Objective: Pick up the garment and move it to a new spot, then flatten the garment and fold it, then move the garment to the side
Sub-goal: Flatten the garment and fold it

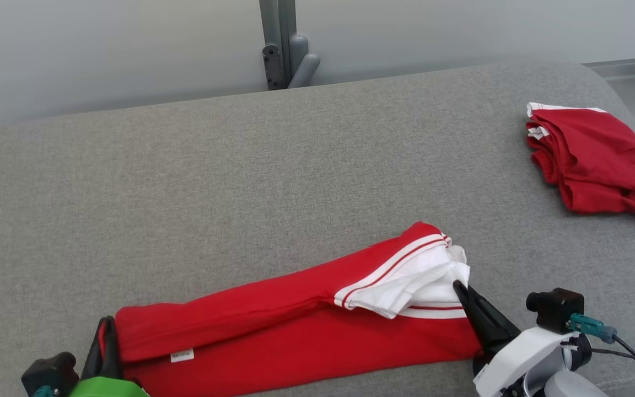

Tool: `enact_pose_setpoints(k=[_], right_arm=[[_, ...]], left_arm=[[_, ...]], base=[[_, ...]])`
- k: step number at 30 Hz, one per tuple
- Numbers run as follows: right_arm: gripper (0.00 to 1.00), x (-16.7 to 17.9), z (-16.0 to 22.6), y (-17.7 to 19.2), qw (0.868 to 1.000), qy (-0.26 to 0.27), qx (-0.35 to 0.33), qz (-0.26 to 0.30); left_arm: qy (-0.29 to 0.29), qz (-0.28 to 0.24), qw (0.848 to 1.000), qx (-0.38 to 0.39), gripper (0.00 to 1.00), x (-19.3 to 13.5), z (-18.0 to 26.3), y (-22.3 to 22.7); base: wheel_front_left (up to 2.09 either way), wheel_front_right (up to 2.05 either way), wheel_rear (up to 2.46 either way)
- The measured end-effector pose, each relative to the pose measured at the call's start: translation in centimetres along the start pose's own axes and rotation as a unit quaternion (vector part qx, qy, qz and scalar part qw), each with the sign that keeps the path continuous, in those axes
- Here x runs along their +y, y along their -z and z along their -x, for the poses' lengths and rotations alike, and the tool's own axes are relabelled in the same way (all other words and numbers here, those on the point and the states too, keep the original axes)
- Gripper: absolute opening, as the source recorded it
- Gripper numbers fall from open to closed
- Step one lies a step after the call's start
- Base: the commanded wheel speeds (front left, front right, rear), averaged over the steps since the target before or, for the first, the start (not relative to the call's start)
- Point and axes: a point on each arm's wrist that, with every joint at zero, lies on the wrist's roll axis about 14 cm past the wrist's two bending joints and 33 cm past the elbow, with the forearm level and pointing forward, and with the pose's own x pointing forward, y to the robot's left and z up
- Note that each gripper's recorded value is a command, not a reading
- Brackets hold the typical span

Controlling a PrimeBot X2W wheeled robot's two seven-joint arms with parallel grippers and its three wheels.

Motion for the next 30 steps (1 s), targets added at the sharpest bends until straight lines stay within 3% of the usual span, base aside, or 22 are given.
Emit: enact_pose_setpoints(k=[2,3,4,6,7,8,9,20,30], right_arm=[[0.0,-0.1,0.3,0.3,1.0,0.003,0.002,0.002],[0.0,-0.1,0.4,0.4,1.0,0.005,0.002,0.001],[0.0,-0.2,0.5,0.6,1.0,0.007,0.003,0.003],[0.0,-0.5,0.8,0.7,1.0,0.014,0.004,0.004],[0.4,-0.6,1.0,0.8,1.0,0.017,0.005,0.007],[0.91,-0.7,1.1,1.0,1.0,0.019,0.007,0.011],[1.0,-0.9,1.3,1.1,1.0,0.024,0.006,0.01],[1.0,-3.1,3.6,-0.5,0.996,0.078,-0.035,0.021],[1.0,-2.9,1.9,-1.0,0.994,0.08,-0.041,0.058]], left_arm=[[-0.003,0.011,1.0,0.006,0.0,0.0,0.3,0.5],[-0.002,0.012,1.0,0.007,0.05,0.0,0.4,0.6],[-0.002,0.014,1.0,0.009,0.24,0.0,0.6,0.7],[-0.003,0.016,1.0,0.012,1.0,0.0,0.7,0.9],[-0.006,0.015,1.0,0.012,1.0,0.0,0.8,0.9],[-0.012,0.015,1.0,0.01,1.0,0.2,0.8,0.8],[-0.016,0.014,1.0,0.007,1.0,0.3,0.8,0.6],[-0.051,-0.032,0.997,-0.038,1.0,1.7,2.9,-1.8],[-0.056,-0.052,0.995,-0.066,1.0,1.4,3.9,-3.4]], base=[[0.0,0.0,0.0],[0.0,0.0,0.0],[0.0,0.0,0.0],[0.0,0.0,0.0],[0.0,0.0,0.0],[0.0,0.0,0.0],[0.0,0.0,0.0],[0.0,0.0,0.0],[0.0,0.0,0.0]])
